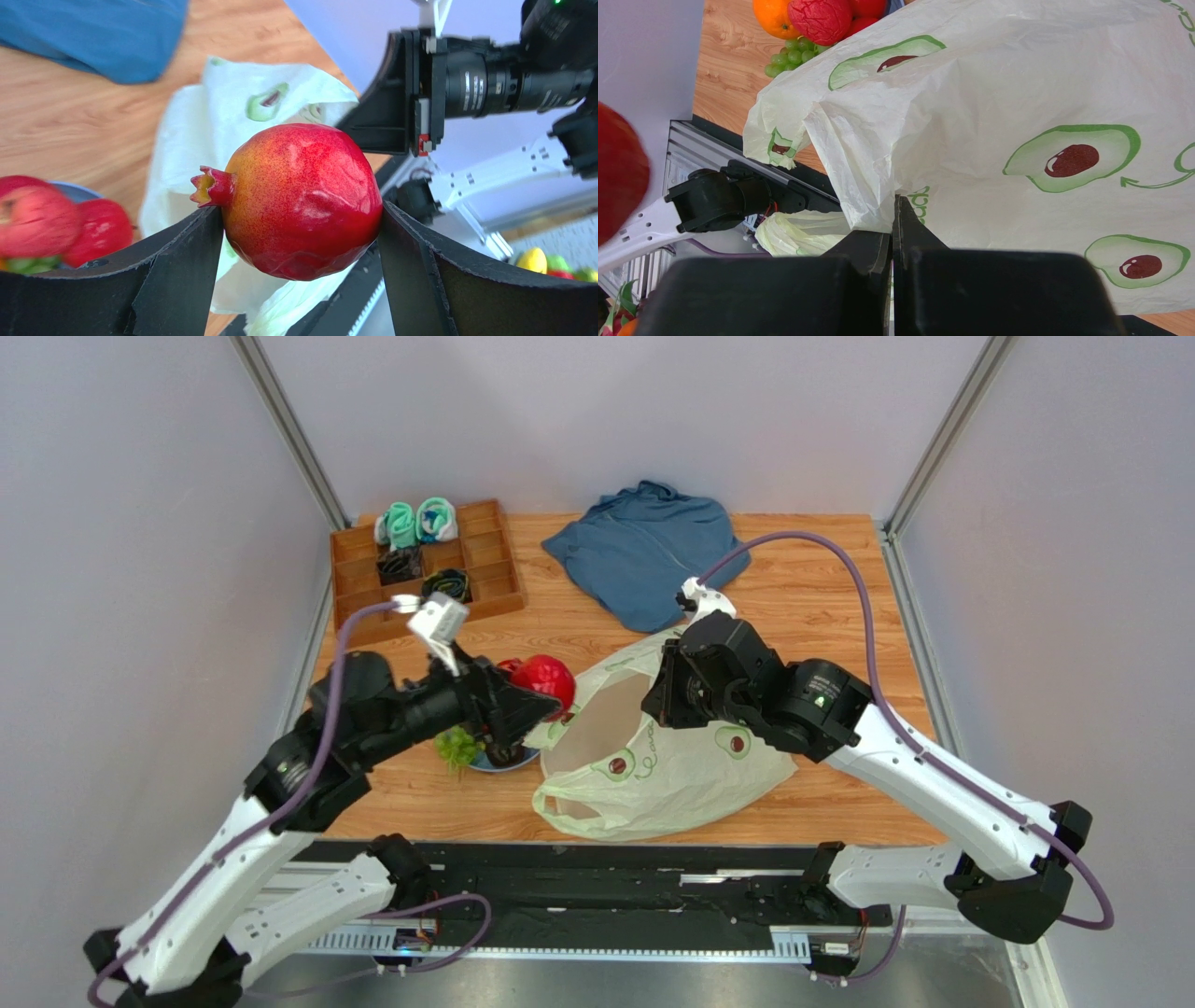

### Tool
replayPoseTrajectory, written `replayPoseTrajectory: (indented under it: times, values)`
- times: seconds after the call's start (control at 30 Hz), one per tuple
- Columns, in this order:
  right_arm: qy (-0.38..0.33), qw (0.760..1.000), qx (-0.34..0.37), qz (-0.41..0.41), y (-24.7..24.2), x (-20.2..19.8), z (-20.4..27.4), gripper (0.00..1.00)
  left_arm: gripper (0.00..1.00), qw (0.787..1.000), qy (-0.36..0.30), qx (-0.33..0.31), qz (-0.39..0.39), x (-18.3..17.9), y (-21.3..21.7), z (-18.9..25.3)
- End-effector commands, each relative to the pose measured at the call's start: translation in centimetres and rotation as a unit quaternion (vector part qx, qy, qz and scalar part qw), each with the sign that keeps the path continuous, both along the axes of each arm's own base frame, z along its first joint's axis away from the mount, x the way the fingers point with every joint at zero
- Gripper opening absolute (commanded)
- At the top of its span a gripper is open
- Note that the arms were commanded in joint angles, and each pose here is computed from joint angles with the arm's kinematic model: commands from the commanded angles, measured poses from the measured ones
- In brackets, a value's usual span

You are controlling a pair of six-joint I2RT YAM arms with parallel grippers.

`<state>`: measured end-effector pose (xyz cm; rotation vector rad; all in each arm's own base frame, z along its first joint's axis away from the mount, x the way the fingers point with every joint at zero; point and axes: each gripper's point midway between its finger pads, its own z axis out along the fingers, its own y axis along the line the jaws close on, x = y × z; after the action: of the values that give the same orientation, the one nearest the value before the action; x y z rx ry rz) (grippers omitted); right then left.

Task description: Place the fruits into the plastic bag

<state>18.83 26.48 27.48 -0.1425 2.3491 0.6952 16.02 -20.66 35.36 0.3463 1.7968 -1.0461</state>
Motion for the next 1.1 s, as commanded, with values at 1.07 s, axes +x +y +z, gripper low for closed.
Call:
replayPoseTrajectory:
  times: [1.07]
  values:
    - [-0.001,0.999,0.038,-0.005,0.2,-0.3,1.0,0.0,0.73,0.987,0.14,0.067,-0.041,2.0,-9.5,-11.9]
